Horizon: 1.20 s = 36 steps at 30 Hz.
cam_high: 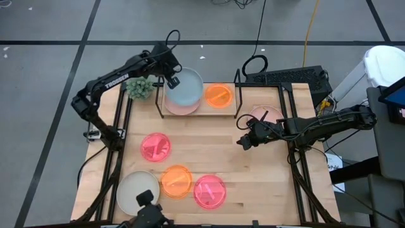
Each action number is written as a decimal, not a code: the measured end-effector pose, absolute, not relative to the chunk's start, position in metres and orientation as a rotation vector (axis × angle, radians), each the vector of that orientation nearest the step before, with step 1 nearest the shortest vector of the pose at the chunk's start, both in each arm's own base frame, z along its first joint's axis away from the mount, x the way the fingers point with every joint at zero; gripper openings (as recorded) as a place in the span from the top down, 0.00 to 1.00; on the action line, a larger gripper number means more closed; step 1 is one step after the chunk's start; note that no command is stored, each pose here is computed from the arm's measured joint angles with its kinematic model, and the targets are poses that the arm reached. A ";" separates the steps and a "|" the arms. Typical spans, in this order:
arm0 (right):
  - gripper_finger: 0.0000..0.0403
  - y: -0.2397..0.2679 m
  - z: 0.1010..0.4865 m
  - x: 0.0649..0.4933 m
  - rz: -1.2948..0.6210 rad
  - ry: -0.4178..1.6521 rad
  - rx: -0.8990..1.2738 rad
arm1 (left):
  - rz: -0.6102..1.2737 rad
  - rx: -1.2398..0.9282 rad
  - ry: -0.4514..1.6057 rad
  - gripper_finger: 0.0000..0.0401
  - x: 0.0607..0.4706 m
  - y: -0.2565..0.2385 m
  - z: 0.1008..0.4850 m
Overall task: Place and stack plates onto a shelf
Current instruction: Stack the light blue plate on the pink plate on the shelf
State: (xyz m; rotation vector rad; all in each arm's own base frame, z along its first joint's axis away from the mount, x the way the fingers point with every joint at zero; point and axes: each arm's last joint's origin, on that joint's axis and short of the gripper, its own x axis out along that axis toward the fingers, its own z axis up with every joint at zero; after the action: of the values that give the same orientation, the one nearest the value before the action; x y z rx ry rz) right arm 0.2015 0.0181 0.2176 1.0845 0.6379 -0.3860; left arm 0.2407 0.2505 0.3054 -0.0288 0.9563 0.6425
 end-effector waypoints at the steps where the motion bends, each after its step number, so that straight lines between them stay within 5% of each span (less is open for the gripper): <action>1: 1.00 0.018 0.218 0.201 -0.386 0.638 1.084 | 0.641 -0.034 0.964 0.97 0.241 0.251 0.303; 36: 1.00 0.017 0.218 0.202 -0.422 0.610 1.069 | 0.638 -0.128 1.050 0.94 0.234 0.249 0.295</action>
State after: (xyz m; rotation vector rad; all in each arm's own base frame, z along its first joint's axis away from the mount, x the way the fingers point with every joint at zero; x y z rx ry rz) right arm 0.2015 0.0168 0.2177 1.0689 0.6102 -0.4225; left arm 0.2337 0.2492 0.2947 -0.1275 1.0498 0.6379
